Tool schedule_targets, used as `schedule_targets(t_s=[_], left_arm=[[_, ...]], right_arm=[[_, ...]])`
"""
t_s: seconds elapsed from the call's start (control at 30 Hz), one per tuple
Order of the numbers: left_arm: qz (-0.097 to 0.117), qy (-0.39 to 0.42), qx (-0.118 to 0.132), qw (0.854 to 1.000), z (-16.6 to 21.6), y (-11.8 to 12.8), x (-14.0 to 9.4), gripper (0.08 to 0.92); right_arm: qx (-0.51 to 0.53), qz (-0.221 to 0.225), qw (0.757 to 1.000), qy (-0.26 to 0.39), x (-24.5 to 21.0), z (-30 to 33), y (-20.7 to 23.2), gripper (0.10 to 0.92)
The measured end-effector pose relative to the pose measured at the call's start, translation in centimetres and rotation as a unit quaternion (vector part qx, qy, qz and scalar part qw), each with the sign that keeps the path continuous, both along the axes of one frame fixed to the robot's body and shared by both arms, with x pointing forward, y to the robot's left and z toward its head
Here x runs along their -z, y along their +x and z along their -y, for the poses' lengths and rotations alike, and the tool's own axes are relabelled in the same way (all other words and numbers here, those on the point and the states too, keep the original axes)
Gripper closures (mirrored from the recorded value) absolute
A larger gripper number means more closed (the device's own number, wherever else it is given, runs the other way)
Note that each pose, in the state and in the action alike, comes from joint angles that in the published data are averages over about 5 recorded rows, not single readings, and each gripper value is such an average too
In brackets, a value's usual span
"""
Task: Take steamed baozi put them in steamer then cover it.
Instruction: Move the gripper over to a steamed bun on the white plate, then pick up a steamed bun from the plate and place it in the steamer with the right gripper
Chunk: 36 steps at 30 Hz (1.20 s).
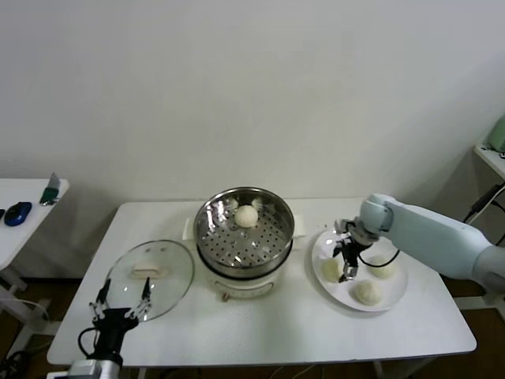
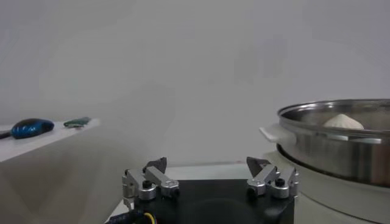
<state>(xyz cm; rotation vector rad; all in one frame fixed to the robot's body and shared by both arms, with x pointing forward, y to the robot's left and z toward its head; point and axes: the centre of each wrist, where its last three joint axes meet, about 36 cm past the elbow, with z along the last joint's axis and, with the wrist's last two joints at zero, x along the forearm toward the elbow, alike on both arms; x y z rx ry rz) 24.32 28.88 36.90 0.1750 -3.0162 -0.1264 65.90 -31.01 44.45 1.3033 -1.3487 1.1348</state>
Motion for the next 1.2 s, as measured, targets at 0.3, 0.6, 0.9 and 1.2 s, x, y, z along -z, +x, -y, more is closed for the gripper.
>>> schedule_targets(t_s=[0.3, 0.6, 0.9, 1.2], left_arm=[[0.0, 0.0, -0.001, 1.0, 0.0, -0.1, 0.0, 0.177], [-0.003, 0.002, 0.001, 1.0, -0.1, -0.4, -0.1, 0.177], [-0.004, 0.002, 0.014, 1.0, 0.5, -0.6, -0.3, 0.177], [-0.007, 0.006, 0.032, 0.999, 1.5, -1.0, -0.6, 0.177]], right_arm=[[0.005, -0.002, 1.0, 0.002, 0.2, 0.1, 0.3, 0.35], [0.018, 0.007, 1.0, 0.017, -1.7, 0.6, 0.7, 0.361], [0.028, 0.046, 0.997, 0.049, -11.1, -0.4, 3.8, 0.36], [0.011, 0.084, 0.993, 0.083, -22.5, -6.1, 5.6, 0.352]])
